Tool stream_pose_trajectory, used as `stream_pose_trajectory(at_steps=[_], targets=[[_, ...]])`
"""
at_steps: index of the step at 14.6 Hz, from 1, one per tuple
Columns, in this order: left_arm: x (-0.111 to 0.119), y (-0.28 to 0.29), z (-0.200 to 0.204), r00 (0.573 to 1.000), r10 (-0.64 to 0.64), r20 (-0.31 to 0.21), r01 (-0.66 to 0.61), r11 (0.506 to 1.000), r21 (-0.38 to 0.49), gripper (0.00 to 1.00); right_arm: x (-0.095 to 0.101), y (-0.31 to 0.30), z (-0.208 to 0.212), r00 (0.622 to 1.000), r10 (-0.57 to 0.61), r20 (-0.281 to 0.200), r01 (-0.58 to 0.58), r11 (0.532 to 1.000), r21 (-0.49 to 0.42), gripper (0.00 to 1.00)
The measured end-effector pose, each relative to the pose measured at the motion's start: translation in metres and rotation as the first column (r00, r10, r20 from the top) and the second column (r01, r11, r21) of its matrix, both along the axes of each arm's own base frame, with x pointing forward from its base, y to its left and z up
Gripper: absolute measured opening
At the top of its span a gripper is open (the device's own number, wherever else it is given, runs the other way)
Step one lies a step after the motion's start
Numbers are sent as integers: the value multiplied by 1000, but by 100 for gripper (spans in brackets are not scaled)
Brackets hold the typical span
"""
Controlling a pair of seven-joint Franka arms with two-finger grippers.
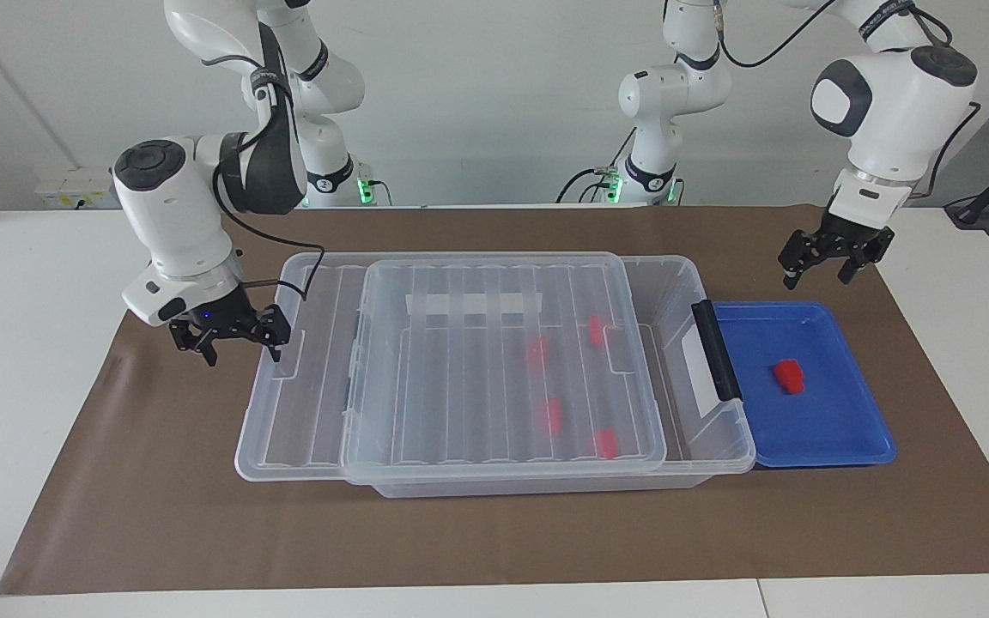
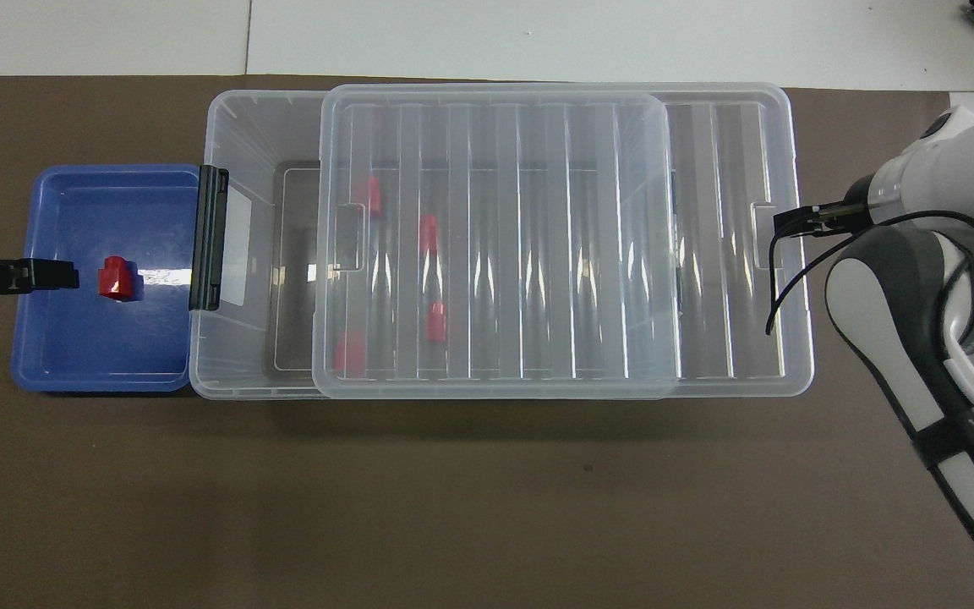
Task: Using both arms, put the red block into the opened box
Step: 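Grasp the red block in the blue tray with the left gripper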
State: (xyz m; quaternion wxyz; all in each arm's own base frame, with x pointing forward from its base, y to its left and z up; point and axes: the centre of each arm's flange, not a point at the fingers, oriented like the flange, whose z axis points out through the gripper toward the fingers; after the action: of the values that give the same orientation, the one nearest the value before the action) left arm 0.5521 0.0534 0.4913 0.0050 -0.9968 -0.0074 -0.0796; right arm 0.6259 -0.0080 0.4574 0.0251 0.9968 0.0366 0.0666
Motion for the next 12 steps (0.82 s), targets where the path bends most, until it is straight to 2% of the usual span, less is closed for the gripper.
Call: stream_pose_trajectory(at_steps=[5,12], targets=[[9,17,-70,999,25,33,-25,1000,0,100,0,-18,0,1000,4,-1,-4,1000,-5,100],[17,26,-113,999,39,30,-39,999,-5,100,-2,-41,0,1000,-23,-6,23,1000,-6,100]])
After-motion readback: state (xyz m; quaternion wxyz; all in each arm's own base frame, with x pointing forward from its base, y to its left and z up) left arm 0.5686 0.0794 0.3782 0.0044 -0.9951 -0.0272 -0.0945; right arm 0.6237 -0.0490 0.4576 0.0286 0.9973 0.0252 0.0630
